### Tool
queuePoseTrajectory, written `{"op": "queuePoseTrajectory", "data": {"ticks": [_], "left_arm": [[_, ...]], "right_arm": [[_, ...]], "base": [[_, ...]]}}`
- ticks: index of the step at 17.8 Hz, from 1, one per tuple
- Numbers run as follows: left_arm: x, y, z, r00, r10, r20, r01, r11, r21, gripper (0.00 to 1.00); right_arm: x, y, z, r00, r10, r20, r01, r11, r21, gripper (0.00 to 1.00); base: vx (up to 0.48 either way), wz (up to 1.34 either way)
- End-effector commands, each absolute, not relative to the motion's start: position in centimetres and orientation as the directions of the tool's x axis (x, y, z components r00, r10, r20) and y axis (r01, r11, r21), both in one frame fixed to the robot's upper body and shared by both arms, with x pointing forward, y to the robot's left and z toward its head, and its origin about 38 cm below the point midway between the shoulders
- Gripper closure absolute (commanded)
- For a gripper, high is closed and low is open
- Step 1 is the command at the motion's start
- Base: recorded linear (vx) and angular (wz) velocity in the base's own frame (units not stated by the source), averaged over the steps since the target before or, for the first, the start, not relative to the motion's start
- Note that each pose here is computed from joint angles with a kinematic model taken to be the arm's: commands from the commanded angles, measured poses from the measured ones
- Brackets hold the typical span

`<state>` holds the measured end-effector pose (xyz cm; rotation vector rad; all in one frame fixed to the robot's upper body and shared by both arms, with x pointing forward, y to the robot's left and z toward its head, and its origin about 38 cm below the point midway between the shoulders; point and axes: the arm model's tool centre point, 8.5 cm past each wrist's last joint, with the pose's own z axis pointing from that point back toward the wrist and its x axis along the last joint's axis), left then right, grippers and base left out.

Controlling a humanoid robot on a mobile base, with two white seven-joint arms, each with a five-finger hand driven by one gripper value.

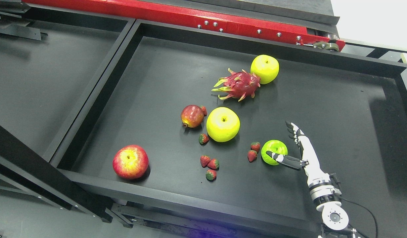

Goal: Place green apple on left shelf middle layer
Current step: 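Open the right hand and withdraw it from the apple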

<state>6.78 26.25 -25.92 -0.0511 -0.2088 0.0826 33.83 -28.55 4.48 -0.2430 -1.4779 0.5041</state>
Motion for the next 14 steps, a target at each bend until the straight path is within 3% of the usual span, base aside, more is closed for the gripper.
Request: {"op": "queuePoseTrajectory", "data": {"ticks": [1, 6, 10, 12, 14], "left_arm": [[6.8, 27.4, -25.8, 0.975, 0.084, 0.208, -0.077, 0.996, -0.042, 0.0], [6.8, 27.4, -25.8, 0.975, 0.084, 0.206, -0.077, 0.996, -0.042, 0.0], [6.8, 27.4, -25.8, 0.975, 0.084, 0.208, -0.077, 0.996, -0.042, 0.0], [6.8, 27.4, -25.8, 0.975, 0.084, 0.208, -0.077, 0.996, -0.042, 0.0], [6.8, 27.4, -25.8, 0.975, 0.084, 0.206, -0.077, 0.996, -0.042, 0.0]], "right_arm": [[33.5, -30.3, 4.1, 0.032, 0.463, 0.886, -0.14, 0.88, -0.455, 0.01], [32.0, -30.8, 6.2, -0.073, 0.306, 0.949, -0.085, 0.947, -0.311, 0.0], [30.1, -31.0, 5.3, -0.073, 0.241, 0.968, -0.073, 0.966, -0.246, 0.0], [30.2, -29.9, 4.9, -0.072, 0.219, 0.973, -0.073, 0.972, -0.224, 0.0], [30.5, -27.4, 4.6, -0.078, 0.197, 0.977, -0.085, 0.975, -0.203, 0.0]], "base": [[0.0, 0.0], [0.0, 0.0], [0.0, 0.0], [0.0, 0.0], [0.0, 0.0]]}}
